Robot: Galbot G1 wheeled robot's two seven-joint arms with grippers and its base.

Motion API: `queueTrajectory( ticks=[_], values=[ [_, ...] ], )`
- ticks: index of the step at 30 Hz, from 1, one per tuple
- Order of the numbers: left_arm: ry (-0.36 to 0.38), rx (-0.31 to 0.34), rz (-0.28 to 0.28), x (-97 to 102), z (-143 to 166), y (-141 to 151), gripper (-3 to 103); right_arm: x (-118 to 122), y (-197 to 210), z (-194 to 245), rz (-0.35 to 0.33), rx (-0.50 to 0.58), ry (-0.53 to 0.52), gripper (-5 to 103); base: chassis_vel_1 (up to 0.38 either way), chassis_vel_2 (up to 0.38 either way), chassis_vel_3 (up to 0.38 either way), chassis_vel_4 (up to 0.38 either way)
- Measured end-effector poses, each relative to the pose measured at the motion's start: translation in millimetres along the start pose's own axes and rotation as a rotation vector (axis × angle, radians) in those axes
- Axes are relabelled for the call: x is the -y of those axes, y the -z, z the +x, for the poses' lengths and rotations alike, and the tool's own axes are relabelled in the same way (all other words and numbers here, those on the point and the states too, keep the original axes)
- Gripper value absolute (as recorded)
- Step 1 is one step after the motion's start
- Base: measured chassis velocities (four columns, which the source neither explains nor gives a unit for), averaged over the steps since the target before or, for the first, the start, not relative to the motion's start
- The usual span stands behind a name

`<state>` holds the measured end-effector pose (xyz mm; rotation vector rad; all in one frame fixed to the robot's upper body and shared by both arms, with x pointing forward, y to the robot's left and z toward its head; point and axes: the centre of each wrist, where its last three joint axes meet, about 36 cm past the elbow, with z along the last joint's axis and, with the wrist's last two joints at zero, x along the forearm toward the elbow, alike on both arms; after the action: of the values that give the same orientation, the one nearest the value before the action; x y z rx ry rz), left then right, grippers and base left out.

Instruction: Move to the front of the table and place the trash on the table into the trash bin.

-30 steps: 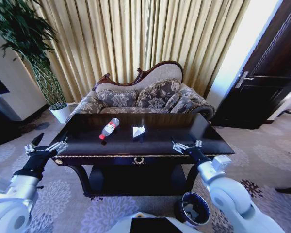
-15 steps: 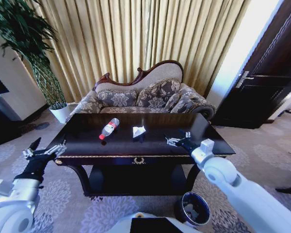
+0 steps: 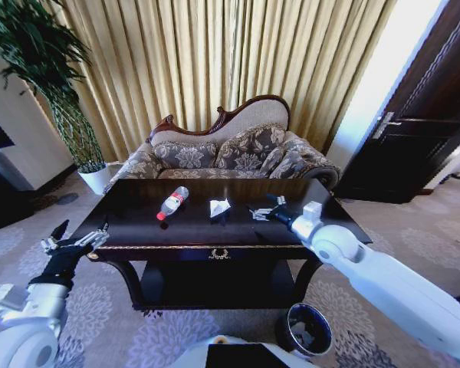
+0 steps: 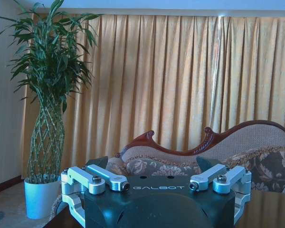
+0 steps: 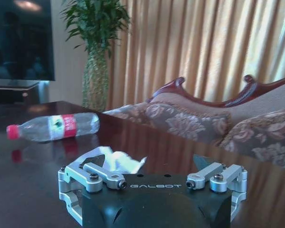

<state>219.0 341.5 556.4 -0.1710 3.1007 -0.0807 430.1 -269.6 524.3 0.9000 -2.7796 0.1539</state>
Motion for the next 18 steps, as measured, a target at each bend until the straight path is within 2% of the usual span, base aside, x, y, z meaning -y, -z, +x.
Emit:
queueTrajectory(
  ticks=[9,12,15,18],
  values=[
    [-0.011,-0.004,0.016,4.6,-2,-2,100,-14,-1,-27,0.018,-0.017,0.077,100,0.000,0.000,0.000,0.000],
    [-0.012,-0.006,0.017,5.1,-2,-3,100,-13,3,-34,0.051,-0.027,0.081,100,0.000,0.000,0.000,0.000],
    [-0.014,-0.007,0.014,6.0,-2,-3,100,-8,17,-46,0.129,-0.077,0.094,100,0.000,0.000,0.000,0.000],
    [-0.015,-0.008,0.013,6.9,-3,-4,100,-9,27,-50,0.153,-0.115,0.101,100,0.000,0.000,0.000,0.000]
  ],
)
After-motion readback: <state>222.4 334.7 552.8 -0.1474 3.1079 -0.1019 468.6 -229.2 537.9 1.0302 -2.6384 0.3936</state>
